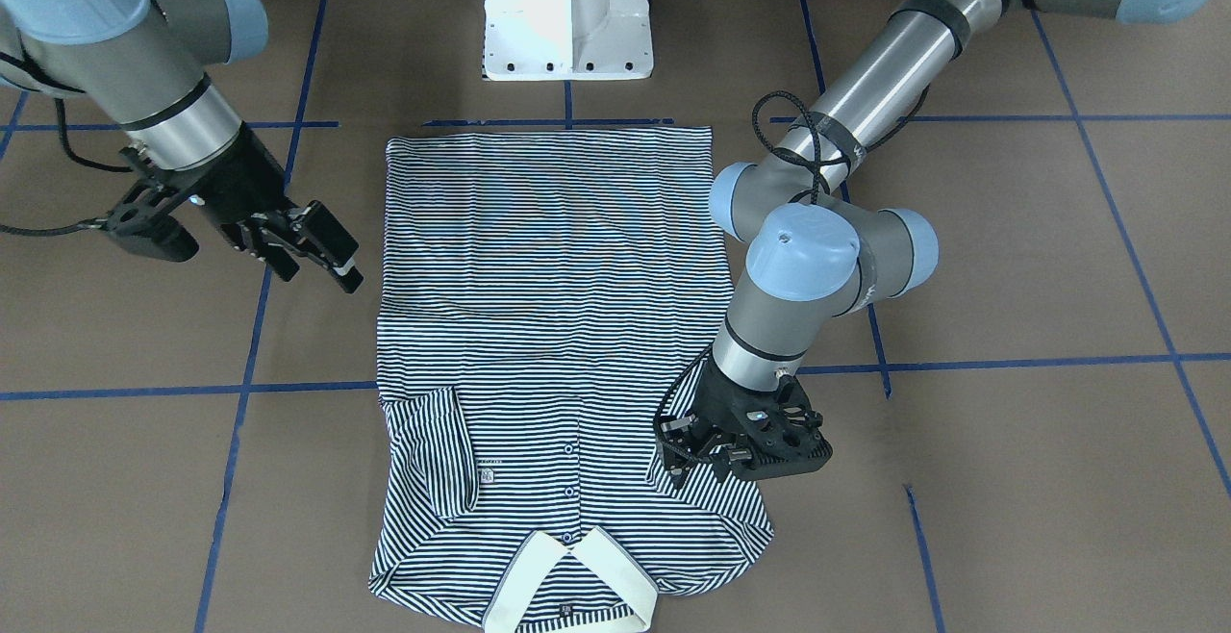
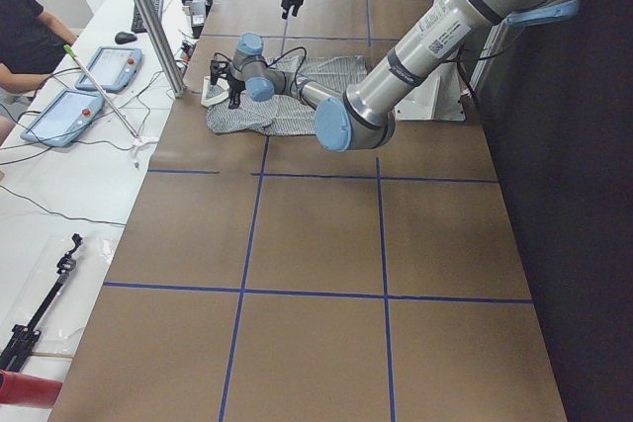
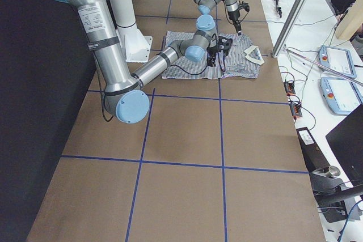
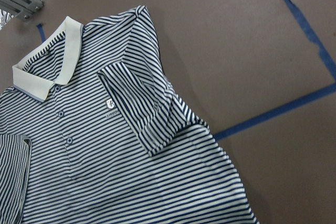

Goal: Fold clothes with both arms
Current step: 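Move the right gripper to the hem corner nearest the robot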

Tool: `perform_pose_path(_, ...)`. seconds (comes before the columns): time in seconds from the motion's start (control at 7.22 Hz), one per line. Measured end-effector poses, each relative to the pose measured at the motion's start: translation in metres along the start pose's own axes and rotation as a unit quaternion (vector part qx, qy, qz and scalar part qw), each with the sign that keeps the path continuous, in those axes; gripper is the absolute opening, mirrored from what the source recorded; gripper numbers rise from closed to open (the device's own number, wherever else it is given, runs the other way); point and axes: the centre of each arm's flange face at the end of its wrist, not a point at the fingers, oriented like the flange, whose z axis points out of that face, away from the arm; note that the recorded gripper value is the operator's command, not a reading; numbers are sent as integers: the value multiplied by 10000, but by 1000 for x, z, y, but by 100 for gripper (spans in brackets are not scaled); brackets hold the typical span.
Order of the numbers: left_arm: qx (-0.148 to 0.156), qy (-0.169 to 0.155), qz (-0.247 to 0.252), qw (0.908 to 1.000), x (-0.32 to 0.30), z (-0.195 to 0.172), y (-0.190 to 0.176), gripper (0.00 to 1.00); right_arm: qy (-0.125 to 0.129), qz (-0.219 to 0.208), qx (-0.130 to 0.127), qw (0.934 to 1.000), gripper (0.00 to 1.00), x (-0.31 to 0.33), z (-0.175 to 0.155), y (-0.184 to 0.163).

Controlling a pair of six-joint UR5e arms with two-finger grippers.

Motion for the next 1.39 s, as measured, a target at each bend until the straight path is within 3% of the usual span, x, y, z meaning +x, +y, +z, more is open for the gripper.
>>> perform_pose_path(0.28,-420,406,96,9982,-39,-29,28,57,212,313,72,9993,98,13,25,108)
perform_pose_path(0.55,-572,595,165,9964,-67,-44,44,59,699,409,273,9963,93,59,48,208)
perform_pose_path(0.69,-586,611,168,9963,-71,-45,45,61,792,428,431,9950,90,77,56,245)
perform_pose_path(0.97,-602,616,151,9962,-72,-45,47,62,1052,591,611,9908,87,103,63,274)
perform_pose_path(1.25,-609,613,139,9962,-72,-44,48,62,1319,683,752,9860,84,114,66,276)
perform_pose_path(1.39,-609,611,135,9962,-72,-44,48,62,1389,697,783,9847,75,117,67,275)
